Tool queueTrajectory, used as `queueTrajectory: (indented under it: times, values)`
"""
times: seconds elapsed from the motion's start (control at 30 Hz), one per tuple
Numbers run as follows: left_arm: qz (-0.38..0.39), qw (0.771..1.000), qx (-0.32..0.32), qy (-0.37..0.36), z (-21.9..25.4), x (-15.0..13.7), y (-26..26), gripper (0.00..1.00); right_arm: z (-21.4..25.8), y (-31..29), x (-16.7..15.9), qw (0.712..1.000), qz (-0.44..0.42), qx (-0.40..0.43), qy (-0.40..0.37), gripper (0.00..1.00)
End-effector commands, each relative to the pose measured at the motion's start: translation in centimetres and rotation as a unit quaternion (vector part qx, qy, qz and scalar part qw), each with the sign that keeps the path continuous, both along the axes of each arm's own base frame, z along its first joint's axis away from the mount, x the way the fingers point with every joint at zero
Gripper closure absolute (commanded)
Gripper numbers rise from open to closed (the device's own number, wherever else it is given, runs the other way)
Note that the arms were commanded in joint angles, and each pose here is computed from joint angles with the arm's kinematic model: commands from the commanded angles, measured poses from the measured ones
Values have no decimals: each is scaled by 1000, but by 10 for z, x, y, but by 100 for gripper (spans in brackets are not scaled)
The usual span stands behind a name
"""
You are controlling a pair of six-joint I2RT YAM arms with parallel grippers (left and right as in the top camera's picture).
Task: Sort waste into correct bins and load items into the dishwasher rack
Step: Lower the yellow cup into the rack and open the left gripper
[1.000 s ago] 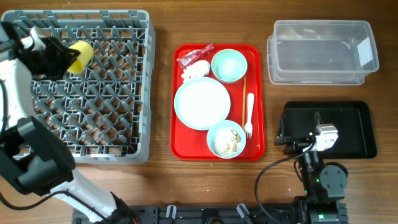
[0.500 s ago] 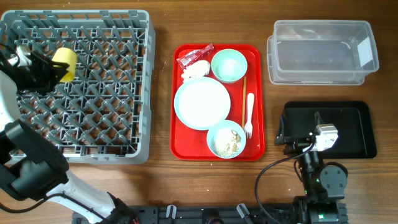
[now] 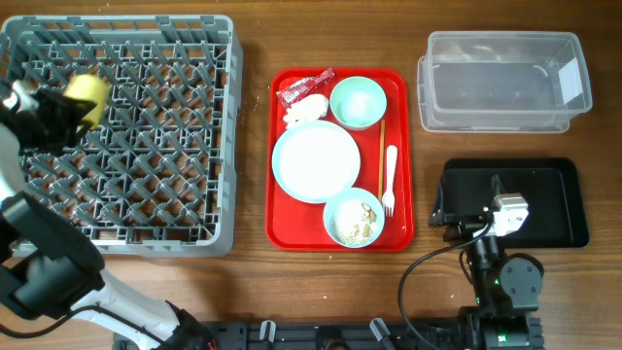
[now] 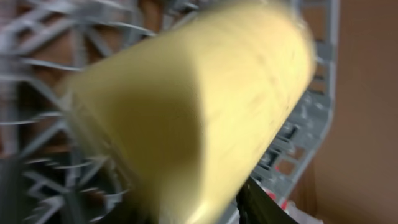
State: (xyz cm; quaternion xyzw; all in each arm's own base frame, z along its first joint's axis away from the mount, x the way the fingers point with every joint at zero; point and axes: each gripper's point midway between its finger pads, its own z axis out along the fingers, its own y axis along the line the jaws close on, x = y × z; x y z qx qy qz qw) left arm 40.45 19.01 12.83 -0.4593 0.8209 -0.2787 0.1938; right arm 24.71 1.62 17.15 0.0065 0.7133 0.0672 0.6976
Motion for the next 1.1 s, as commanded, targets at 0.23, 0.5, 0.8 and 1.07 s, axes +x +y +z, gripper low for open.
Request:
queueTrajectory:
  times: [0.23,0.5,0.8,1.07]
  values:
    - [67,996,-31,44,-9,-47,37,71,1,-1,0,1000,-3,2,-3,0]
    - [17,994,-70,-78,64,-30,1,81,1,-1,0,1000,-3,2,-3,0]
    - [105,934,340,32,61,5,64,96,1,-1,0,1000,-3,2,-3,0]
    - [101,927,359,41,33,29,66,95,1,-1,0,1000,-3,2,-3,0]
